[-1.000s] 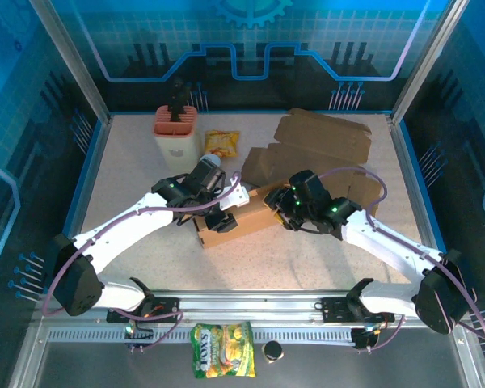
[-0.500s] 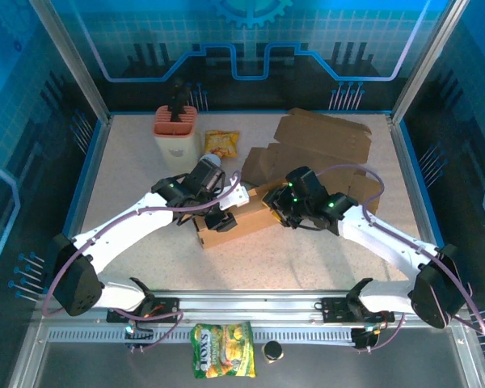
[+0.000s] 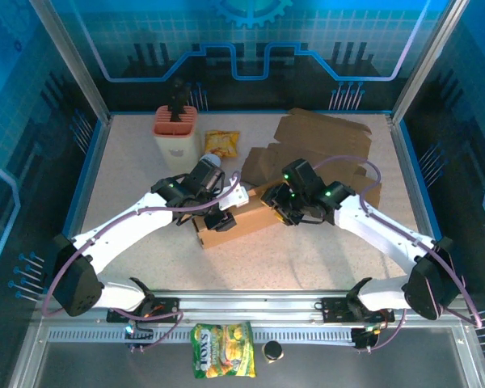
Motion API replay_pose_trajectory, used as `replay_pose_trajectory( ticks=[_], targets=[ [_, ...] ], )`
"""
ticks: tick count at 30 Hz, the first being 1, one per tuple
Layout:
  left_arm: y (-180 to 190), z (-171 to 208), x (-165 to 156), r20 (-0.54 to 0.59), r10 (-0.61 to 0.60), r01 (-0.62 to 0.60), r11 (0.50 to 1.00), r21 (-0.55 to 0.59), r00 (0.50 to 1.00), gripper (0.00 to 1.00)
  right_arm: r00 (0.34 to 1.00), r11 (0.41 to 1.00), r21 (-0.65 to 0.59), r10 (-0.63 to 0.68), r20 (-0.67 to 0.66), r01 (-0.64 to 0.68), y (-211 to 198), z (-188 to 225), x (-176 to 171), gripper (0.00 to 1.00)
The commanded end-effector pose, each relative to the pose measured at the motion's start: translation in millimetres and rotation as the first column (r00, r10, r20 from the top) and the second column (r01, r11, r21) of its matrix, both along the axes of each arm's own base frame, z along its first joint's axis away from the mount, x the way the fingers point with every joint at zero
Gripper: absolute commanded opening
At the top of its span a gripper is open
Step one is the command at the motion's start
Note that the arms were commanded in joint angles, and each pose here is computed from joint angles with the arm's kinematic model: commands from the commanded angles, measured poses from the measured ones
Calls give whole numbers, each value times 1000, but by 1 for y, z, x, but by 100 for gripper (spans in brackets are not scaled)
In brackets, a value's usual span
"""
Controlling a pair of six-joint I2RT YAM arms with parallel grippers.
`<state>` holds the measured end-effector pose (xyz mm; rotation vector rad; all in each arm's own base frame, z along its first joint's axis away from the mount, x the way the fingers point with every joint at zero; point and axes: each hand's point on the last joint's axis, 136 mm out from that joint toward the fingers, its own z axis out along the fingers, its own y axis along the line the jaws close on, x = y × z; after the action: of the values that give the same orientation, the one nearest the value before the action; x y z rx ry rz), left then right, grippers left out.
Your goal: Fold the paper box
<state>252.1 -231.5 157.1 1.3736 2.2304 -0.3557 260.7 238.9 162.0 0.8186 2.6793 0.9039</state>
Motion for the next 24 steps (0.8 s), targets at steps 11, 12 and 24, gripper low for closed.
replay_pose_trajectory(
  ticks=[11, 12, 24],
  targets=[
    [1, -4, -8, -45, -10, 10, 1000, 1, 999, 52, 971, 962, 159, 204, 127, -223, 53, 24, -12, 75],
    [2, -4, -8, -44, -9, 9, 1000, 2, 999, 52, 971, 960, 165, 212, 110, -228, 56, 21, -14, 75],
    [3, -4, -9, -43, 2, -2, 1000, -6, 999, 56, 979, 982, 63, 184, -82, -179, 46, -34, -31, 64]
  ],
)
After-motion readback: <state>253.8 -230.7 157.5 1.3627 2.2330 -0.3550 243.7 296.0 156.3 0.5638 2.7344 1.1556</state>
